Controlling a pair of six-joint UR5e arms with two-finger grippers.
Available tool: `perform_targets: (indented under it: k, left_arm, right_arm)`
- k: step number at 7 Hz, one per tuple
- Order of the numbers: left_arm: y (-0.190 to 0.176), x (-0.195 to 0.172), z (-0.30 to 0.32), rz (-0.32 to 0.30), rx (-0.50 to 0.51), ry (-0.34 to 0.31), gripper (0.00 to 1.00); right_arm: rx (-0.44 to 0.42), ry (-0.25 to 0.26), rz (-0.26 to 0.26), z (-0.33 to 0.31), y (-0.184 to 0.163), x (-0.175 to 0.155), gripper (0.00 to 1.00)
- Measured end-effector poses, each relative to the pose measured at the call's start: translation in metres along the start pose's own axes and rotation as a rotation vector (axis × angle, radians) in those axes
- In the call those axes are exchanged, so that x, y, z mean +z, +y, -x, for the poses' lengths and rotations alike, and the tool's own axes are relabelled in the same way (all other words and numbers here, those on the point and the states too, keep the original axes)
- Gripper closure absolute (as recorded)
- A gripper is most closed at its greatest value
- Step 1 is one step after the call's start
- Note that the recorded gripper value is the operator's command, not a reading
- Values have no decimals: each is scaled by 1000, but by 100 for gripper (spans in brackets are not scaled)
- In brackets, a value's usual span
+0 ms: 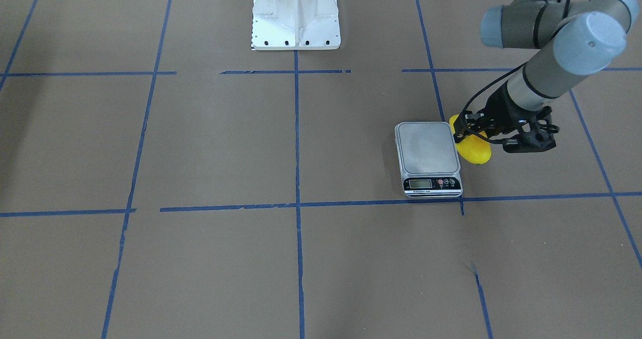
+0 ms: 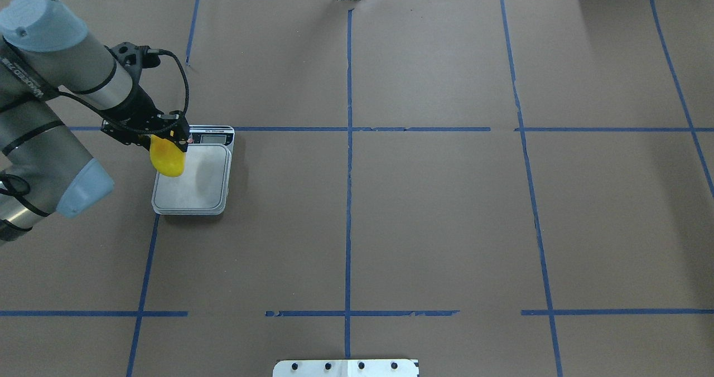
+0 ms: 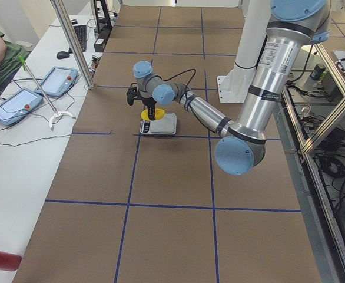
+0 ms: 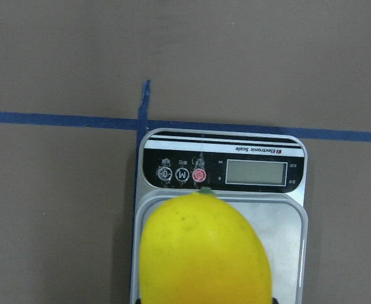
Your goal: Weigh mango
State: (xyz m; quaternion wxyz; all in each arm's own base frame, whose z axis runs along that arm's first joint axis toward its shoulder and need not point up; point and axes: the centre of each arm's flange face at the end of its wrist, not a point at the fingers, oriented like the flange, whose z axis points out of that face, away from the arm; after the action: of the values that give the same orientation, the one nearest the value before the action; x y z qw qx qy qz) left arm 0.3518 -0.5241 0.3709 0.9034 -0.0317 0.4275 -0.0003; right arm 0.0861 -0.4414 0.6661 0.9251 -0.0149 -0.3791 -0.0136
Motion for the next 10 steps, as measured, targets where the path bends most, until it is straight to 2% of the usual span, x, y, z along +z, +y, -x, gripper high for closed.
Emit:
perform_targets:
  k: [1, 3, 5, 6, 8, 10]
  left_arm:
    - [2, 16, -4, 0, 2, 0, 93]
    - [2, 31, -2, 4, 3, -2, 0]
    - [4, 30, 0, 2, 11, -2, 0]
    - [3, 16, -2, -16, 17, 9, 0]
    - [-8, -47, 9, -83, 6, 12, 0]
    - [-20, -131, 48, -132, 42, -48, 0]
  right_arm:
    - [0, 0, 0, 0, 0, 0, 0]
    - [1, 0, 0, 0, 0, 0, 0]
    - [0, 0, 0, 0, 0, 0, 0]
    - [0, 0, 0, 0, 0, 0, 0]
    - [0, 0, 0, 0, 0, 0, 0]
    - [1, 0, 1, 0, 0, 0, 0]
